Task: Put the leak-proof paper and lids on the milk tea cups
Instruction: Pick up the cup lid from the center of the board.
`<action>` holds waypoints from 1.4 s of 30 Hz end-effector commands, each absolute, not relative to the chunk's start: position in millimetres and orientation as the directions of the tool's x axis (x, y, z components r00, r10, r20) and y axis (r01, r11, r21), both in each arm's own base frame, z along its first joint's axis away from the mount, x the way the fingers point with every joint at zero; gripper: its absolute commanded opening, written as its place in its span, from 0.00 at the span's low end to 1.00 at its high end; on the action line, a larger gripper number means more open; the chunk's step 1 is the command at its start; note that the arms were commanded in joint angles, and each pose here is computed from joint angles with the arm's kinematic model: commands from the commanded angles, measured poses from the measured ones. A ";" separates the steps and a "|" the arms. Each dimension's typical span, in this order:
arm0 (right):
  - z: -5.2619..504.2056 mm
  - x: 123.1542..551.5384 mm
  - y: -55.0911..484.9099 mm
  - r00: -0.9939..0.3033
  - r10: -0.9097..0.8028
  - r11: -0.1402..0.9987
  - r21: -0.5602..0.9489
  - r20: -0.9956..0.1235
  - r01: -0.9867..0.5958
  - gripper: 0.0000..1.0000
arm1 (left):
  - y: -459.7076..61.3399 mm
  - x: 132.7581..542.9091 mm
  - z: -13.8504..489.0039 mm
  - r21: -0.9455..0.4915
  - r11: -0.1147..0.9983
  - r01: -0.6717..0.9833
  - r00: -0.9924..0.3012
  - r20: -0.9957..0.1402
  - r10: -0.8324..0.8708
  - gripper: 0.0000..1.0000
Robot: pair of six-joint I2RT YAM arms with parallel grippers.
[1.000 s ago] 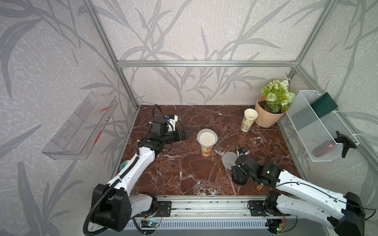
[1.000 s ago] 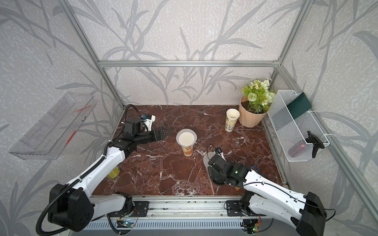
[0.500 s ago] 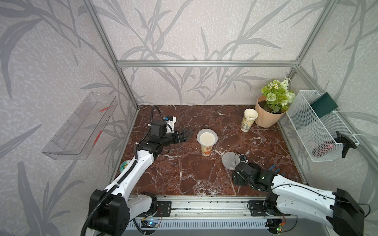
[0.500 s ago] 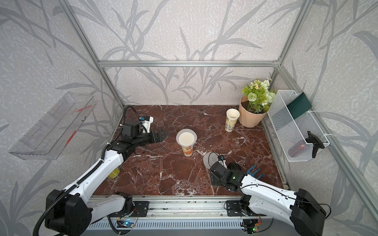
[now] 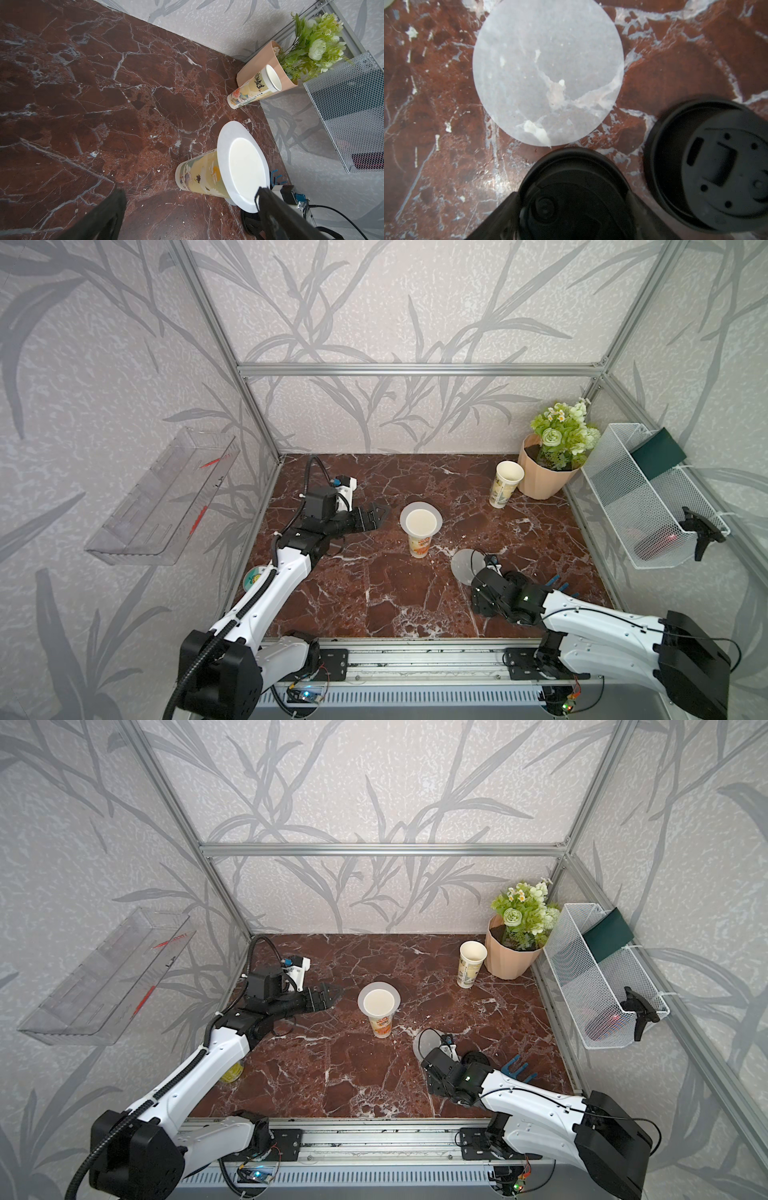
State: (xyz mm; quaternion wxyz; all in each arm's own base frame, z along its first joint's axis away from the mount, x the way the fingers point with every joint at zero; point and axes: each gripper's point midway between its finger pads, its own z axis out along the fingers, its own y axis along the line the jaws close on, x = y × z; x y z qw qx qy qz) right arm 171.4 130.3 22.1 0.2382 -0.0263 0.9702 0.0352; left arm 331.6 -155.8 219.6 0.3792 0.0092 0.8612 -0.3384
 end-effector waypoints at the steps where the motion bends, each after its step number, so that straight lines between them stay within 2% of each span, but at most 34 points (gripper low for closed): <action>1: 21.3 171.8 127.3 -0.884 -0.036 0.998 0.036 -0.466 -0.060 0.77 | -152.4 328.6 218.9 -0.555 0.783 0.281 -0.702 -0.675 -0.226 0.99; 13: 17.0 171.9 126.6 -0.892 -0.085 0.996 -0.013 -0.443 -0.088 0.80 | -152.7 327.7 218.9 -0.556 0.781 0.283 -0.704 -0.673 -0.224 0.99; 19: 24.0 176.4 132.6 -0.888 -0.130 0.991 -0.034 -0.441 -0.128 0.70 | -157.2 322.0 226.2 -0.583 0.752 0.309 -0.697 -0.677 -0.238 0.99; 23: 37.6 180.8 133.8 -0.874 -0.140 0.990 -0.036 -0.465 -0.139 0.70 | -156.3 319.1 231.8 -0.582 0.748 0.321 -0.681 -0.690 -0.245 0.99; 29: 90.8 196.0 141.9 -0.798 -0.180 0.979 -0.025 -0.575 -0.203 0.69 | -157.2 318.7 233.5 -0.587 0.742 0.324 -0.680 -0.690 -0.249 0.99; 35: 190.7 222.6 170.2 -0.649 -0.212 0.951 0.000 -0.731 -0.310 0.66 | -166.9 316.0 240.3 -0.621 0.693 0.367 -0.684 -0.685 -0.251 0.99; 39: 242.2 240.3 209.6 -0.579 -0.252 0.909 0.016 -0.775 -0.416 0.66 | -172.1 315.8 243.9 -0.638 0.663 0.391 -0.683 -0.684 -0.256 0.99; 42: 261.1 251.8 243.0 -0.567 -0.299 0.870 0.023 -0.768 -0.492 0.66 | -176.8 319.2 243.3 -0.652 0.641 0.404 -0.685 -0.680 -0.260 0.99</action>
